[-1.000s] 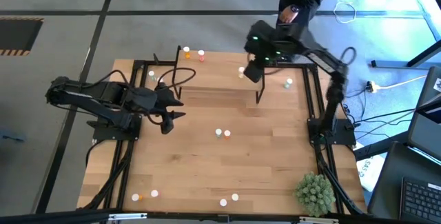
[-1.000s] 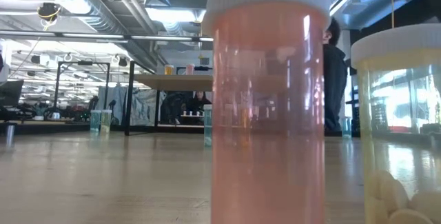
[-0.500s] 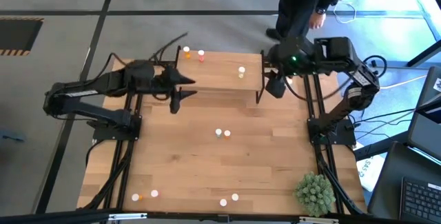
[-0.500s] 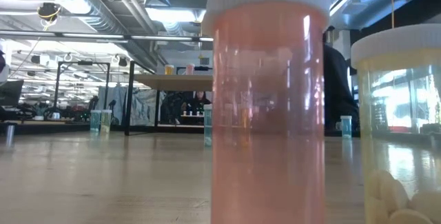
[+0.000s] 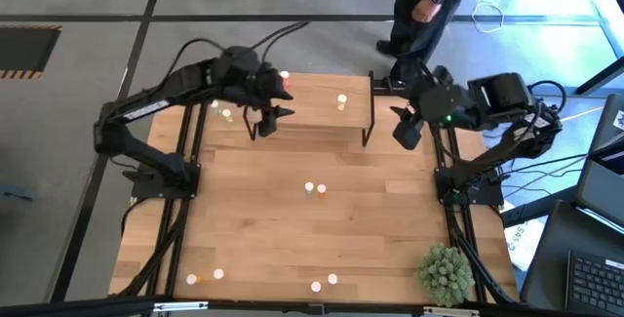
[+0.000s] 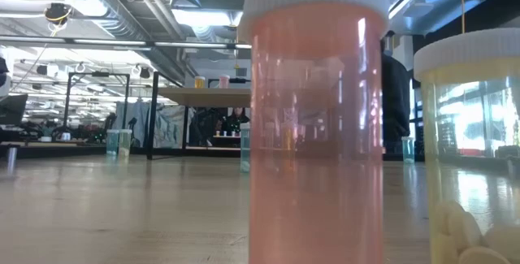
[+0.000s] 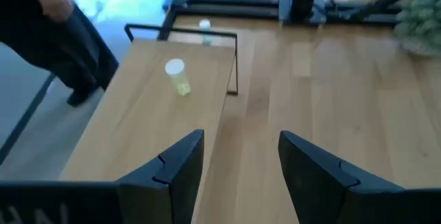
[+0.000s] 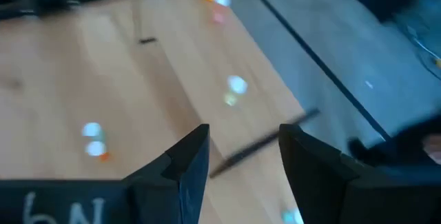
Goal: Pick and place medicine bottles onto shelf by color
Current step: Put the middle right yellow pill bottle on the shelf
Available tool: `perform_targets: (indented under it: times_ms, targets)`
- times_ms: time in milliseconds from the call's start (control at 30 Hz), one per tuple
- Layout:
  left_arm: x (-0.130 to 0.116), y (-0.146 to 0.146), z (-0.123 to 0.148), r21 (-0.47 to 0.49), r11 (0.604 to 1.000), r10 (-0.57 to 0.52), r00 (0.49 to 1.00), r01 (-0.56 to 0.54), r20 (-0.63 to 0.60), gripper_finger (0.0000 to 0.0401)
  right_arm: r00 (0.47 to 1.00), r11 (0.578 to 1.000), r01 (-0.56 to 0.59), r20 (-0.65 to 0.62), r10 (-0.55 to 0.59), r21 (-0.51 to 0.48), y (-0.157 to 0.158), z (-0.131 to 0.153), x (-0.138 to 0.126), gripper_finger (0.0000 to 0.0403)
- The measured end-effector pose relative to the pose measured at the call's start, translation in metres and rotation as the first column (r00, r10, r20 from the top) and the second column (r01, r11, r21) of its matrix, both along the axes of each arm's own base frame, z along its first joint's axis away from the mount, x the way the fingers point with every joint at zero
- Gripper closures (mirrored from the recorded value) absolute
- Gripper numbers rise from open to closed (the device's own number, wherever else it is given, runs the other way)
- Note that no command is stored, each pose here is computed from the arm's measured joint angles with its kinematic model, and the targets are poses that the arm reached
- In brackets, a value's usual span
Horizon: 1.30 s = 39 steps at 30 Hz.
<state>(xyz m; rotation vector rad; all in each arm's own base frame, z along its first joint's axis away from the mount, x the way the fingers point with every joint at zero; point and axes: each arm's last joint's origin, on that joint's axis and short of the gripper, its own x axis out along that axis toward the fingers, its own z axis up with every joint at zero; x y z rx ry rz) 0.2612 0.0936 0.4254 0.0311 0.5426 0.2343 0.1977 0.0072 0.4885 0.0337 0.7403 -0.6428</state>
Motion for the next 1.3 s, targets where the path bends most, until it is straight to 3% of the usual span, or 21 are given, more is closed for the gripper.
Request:
perform_targets:
  times_ms: [133,433,633,900,1067,1300]
  targets:
    - [0.018,0.01,0.004,0.004,1.0,-0.004,0.999,0.004,-0.042,0.0219,0.998,0.999,0.033,0.047,-0.034,0.028,0.003,-0.019,-0.015,0.0226]
    - [0.062,0.028,0.011,0.108,0.985,-0.111,0.977,0.132,-0.183,0.0219,0.979,0.988,-0.142,0.157,0.131,0.063,0.008,-0.065,-0.029,0.0226]
    - [0.09,0.047,-0.003,0.105,0.969,-0.199,0.959,0.223,-0.201,0.0219,0.972,0.986,-0.161,0.178,0.15,0.046,0.007,-0.107,-0.037,0.0226]
    - [0.12,0.076,-0.032,0.052,0.989,-0.128,0.976,0.14,-0.177,0.0219,0.933,0.968,-0.238,0.26,0.25,-0.075,0.006,-0.147,-0.039,0.0226]
    - [0.128,0.085,-0.044,0.036,0.991,-0.117,0.975,0.126,-0.188,0.0219,0.91,0.954,-0.249,0.297,0.29,-0.168,0.006,-0.159,-0.038,0.0226]
    - [0.131,0.093,-0.052,0.029,0.993,-0.108,0.975,0.115,-0.195,0.0219,0.921,0.946,-0.232,0.262,0.289,-0.228,0.005,-0.166,-0.036,0.0226]
